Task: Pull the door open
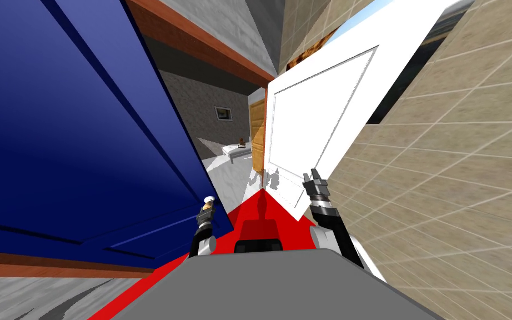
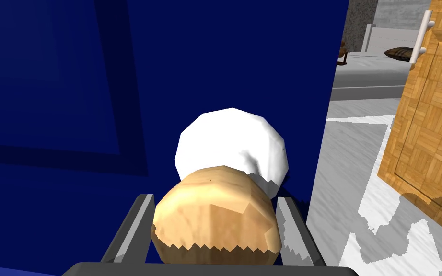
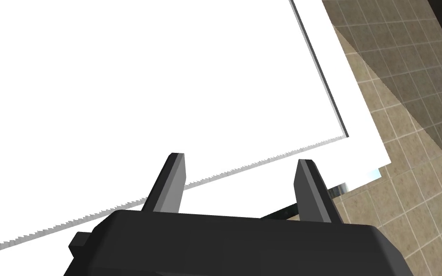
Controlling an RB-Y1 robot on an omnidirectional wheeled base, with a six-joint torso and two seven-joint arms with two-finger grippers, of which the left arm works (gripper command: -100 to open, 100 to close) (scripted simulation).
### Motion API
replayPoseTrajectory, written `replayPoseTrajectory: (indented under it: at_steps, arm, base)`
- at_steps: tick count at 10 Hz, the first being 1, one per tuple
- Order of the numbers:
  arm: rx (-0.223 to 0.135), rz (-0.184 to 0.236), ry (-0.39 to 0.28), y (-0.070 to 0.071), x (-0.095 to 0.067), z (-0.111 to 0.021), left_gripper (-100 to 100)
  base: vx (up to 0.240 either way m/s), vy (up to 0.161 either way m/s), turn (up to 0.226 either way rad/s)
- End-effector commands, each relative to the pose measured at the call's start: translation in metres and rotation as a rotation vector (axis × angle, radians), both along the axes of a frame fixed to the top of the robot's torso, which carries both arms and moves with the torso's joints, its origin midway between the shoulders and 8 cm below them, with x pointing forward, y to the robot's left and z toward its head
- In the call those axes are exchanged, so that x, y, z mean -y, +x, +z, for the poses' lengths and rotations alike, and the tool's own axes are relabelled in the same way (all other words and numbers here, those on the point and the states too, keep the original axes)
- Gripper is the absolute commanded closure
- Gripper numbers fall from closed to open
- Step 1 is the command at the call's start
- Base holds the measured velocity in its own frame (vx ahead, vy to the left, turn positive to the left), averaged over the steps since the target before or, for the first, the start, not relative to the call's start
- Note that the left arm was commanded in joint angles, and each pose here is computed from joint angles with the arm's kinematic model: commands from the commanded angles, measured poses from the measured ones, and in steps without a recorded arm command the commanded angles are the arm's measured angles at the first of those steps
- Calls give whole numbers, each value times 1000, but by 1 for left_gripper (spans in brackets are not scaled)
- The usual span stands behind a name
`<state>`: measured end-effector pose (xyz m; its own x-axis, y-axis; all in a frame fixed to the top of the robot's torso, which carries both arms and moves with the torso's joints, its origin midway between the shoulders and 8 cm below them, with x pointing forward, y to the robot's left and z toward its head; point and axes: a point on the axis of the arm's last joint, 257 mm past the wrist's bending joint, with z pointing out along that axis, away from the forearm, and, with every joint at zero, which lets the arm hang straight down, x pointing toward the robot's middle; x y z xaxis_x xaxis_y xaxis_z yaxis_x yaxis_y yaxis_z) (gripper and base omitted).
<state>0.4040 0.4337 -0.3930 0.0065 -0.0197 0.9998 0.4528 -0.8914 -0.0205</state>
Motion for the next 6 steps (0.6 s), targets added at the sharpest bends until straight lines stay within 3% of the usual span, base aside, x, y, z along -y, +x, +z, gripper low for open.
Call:
replayPoseTrajectory:
  at_steps: [1, 6]
  arm:
    - [2, -4, -4, 1, 3, 0, 100]
    - [9, -82, -5, -6, -3, 2, 100]
  base:
    - [0, 0, 0]
    - [-202, 38, -178]
